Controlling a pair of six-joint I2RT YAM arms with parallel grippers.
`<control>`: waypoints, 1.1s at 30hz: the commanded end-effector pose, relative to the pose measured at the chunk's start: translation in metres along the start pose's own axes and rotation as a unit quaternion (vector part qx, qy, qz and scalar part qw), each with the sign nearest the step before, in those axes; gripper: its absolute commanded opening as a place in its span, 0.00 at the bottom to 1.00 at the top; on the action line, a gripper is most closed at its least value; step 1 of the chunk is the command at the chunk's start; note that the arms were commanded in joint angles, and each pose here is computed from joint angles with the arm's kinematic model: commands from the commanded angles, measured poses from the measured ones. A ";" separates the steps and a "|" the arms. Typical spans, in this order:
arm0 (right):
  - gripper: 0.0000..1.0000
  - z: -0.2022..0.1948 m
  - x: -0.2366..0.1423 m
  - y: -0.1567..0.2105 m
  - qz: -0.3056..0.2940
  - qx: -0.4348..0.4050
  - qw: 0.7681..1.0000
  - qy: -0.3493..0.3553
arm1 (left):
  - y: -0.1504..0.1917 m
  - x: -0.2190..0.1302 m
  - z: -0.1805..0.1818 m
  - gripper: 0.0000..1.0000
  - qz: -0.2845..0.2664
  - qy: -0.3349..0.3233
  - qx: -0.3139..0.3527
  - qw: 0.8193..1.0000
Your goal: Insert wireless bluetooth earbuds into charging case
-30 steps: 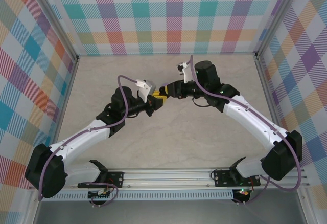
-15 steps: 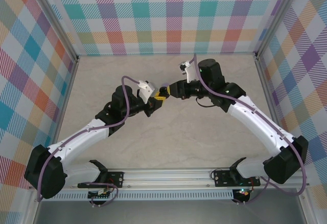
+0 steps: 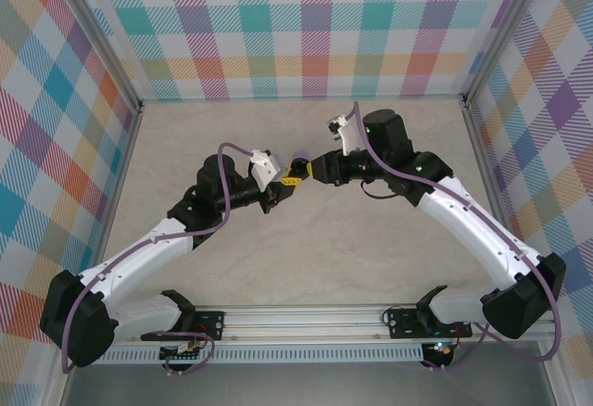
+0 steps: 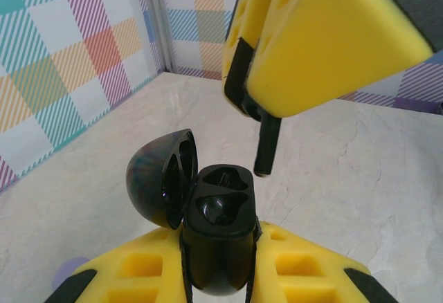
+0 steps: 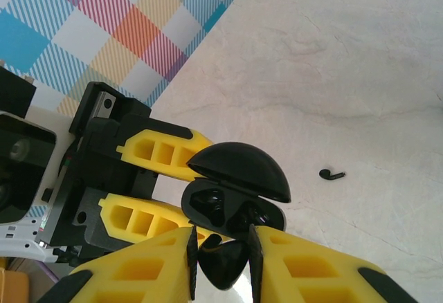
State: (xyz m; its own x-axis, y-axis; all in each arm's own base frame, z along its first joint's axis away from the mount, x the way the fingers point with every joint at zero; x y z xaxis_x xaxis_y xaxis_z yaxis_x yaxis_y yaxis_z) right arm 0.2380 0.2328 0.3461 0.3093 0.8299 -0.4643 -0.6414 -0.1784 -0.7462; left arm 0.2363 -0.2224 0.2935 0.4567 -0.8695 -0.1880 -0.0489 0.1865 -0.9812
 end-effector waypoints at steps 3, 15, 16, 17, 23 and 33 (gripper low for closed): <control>0.29 0.014 -0.011 -0.009 -0.014 -0.023 0.999 -0.020 | -0.015 -0.006 -0.009 0.19 -0.026 0.022 0.040 0.999; 0.29 0.014 -0.008 -0.012 -0.015 -0.022 0.999 -0.023 | -0.014 -0.007 -0.012 0.19 -0.025 0.031 0.045 0.998; 0.29 0.013 -0.007 -0.012 -0.014 -0.021 0.999 -0.024 | -0.014 -0.007 -0.011 0.19 -0.025 0.031 0.044 0.998; 0.29 0.013 -0.006 -0.012 -0.014 -0.021 0.999 -0.023 | -0.015 -0.007 -0.011 0.19 -0.026 0.030 0.043 0.998; 0.29 0.011 -0.003 -0.012 -0.010 -0.018 1.000 -0.023 | -0.016 -0.008 -0.012 0.19 -0.028 0.033 0.042 0.998; 0.29 0.009 0.002 -0.010 -0.001 -0.015 1.000 -0.025 | -0.016 -0.008 -0.012 0.20 -0.031 0.034 0.037 0.998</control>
State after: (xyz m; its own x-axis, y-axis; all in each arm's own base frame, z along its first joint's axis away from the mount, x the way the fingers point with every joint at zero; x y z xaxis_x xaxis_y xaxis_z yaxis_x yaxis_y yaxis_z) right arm 0.2397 0.2358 0.3472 0.2948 0.8366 -0.4616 -0.6438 -0.1831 -0.7429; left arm 0.2302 -0.2229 0.2977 0.4193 -0.8910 -0.1742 0.0046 0.1940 -0.9810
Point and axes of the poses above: each hand's point on the last joint's axis, 136 mm out from that joint toward the fingers, its own x axis out along the fingers, its own z axis along the line the jaws close on, y = z × x, the point moved 7 cm from there along -x, back along the fingers, and after that the axes turned 4 degrees about -x, right-handed, at the moved point
